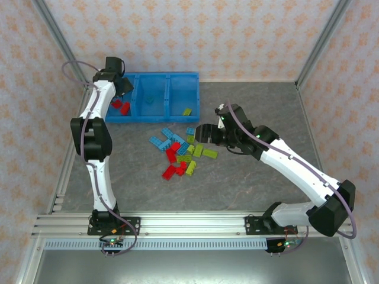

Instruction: Sort the legos into containers by color

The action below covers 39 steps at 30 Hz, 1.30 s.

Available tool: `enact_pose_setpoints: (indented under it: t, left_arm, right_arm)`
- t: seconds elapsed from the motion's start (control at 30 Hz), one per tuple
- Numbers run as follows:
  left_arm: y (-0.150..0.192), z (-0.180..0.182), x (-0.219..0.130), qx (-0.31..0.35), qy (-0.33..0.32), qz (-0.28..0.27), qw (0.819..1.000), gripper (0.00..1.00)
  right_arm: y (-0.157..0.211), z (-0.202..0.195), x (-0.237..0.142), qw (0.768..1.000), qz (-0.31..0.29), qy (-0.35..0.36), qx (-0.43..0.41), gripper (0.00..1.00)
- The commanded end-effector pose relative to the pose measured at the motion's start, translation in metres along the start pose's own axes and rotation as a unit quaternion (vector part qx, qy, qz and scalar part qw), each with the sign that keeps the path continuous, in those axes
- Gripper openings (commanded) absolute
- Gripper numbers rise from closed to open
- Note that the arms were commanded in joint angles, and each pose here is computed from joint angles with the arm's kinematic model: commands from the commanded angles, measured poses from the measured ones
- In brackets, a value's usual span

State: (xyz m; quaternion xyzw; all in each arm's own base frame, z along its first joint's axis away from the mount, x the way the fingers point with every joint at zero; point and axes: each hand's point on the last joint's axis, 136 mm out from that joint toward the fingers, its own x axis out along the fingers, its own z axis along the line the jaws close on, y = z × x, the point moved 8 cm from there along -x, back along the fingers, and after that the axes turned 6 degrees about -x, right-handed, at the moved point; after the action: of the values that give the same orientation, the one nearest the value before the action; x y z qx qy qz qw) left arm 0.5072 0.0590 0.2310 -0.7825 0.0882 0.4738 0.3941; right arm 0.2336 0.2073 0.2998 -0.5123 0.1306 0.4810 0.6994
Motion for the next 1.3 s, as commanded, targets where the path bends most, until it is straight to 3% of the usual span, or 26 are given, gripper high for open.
enact_pose_setpoints:
  t: [0.0,0.17,0.27,0.33,0.5,0.6,0.7,0.8,0.97,1.27]
  left_arm:
    - [-0.010,0.002,-0.059,-0.012,0.051,-0.017,0.998,0.81]
    - [0.020,-0.001,-0.138,0.011,0.141,-0.038,0.989,0.77]
    - [0.063,-0.018,-0.193,0.114,0.209,-0.061,0.969,0.77]
    - [0.097,-0.028,-0.220,0.209,0.253,-0.058,0.943,0.77]
    - [0.183,-0.023,-0.240,0.461,0.328,-0.039,0.824,0.83]
    - [0.212,-0.011,-0.238,0.523,0.357,-0.054,0.772,0.86]
    - [0.242,-0.003,-0.248,0.595,0.418,-0.049,0.685,0.95]
    - [0.260,0.008,-0.246,0.647,0.421,-0.060,0.633,1.00]
    - [0.266,0.021,-0.241,0.677,0.398,-0.074,0.615,1.00]
    - [0.264,0.027,-0.245,0.676,0.396,-0.104,0.612,1.00]
  right_arm:
    - [-0.007,0.002,0.006,1.000,-0.008,0.011,-0.012,0.83]
    - [-0.005,-0.014,0.021,0.997,-0.009,0.080,-0.015,0.83]
    - [0.004,-0.037,0.038,0.988,0.008,0.152,-0.016,0.84]
    - [0.012,-0.051,0.051,0.982,0.033,0.183,-0.014,0.84]
    - [0.034,-0.080,0.085,0.970,0.099,0.221,0.039,0.84]
    - [0.044,-0.088,0.107,0.963,0.135,0.215,0.094,0.83]
    - [0.054,-0.090,0.127,0.954,0.167,0.211,0.131,0.82]
    - [0.059,-0.093,0.138,0.947,0.177,0.217,0.156,0.82]
    - [0.063,-0.098,0.150,0.943,0.183,0.226,0.163,0.83]
    - [0.064,-0.098,0.158,0.942,0.183,0.220,0.174,0.82]
